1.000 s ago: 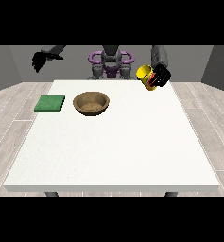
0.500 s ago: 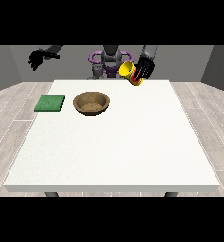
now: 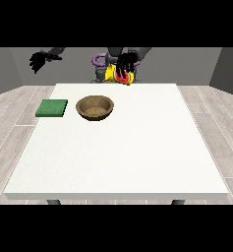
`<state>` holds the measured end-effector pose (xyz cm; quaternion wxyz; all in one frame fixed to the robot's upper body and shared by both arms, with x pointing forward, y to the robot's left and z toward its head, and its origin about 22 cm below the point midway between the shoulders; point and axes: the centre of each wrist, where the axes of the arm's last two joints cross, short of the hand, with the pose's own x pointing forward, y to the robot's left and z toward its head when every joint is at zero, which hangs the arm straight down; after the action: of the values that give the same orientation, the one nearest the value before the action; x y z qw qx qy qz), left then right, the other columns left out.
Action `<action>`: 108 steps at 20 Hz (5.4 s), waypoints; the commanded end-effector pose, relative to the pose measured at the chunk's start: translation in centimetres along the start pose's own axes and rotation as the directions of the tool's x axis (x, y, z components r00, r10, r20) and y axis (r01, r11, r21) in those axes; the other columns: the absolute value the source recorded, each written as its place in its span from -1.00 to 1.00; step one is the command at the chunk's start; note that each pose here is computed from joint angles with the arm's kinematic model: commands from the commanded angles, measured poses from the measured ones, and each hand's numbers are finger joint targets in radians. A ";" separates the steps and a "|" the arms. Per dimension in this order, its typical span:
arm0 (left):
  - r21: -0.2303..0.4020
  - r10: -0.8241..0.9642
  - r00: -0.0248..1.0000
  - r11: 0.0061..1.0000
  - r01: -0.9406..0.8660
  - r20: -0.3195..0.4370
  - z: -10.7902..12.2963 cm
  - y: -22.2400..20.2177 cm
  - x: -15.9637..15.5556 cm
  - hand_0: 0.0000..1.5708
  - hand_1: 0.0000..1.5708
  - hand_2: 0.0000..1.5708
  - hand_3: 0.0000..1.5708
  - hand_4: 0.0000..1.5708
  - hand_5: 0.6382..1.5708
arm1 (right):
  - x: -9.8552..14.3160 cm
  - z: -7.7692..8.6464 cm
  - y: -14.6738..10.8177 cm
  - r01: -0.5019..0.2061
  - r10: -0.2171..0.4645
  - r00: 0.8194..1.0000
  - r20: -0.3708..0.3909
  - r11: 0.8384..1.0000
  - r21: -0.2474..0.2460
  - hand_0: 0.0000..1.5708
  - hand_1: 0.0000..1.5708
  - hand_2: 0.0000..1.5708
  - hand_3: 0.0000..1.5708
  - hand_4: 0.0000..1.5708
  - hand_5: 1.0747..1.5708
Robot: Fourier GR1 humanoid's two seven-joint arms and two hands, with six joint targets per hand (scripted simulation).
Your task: Pick the cup and pour the ball into the bowl, then pick the bowl and place it on the pad
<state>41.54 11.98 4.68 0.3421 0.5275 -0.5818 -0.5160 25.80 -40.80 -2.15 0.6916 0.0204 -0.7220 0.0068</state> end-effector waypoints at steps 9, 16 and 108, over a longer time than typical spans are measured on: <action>0.067 -0.610 0.730 0.779 0.623 0.307 0.7 -0.6 6.7 0.91 0.91 1.00 1.00 0.90 0.28 | -1.5 -0.2 1.1 0.029 -0.028 1.000 -0.011 0.999 0.025 -1.00 -1.00 -1.00 -1.00 -1.00 1.00; 0.118 -0.680 0.638 0.712 0.692 0.363 0.6 0.6 9.0 0.84 0.84 1.00 1.00 0.95 0.05 | 0.5 -1.1 -0.7 0.010 -0.010 1.000 0.002 1.000 -0.008 -1.00 -1.00 -1.00 -1.00 -1.00 1.00; 0.363 0.996 0.081 0.064 -0.930 0.030 16.4 2.4 -26.3 -1.00 -1.00 -1.00 -1.00 0.68 0.98 | 5.1 -7.5 -2.6 -0.455 0.288 0.865 -0.412 0.796 -0.399 1.00 1.00 1.00 -1.00 0.13 1.00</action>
<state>31.71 34.89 3.57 0.6119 0.0830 -0.7862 -0.0245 34.71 -40.72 2.98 0.7852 -0.2928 -0.5452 -0.0234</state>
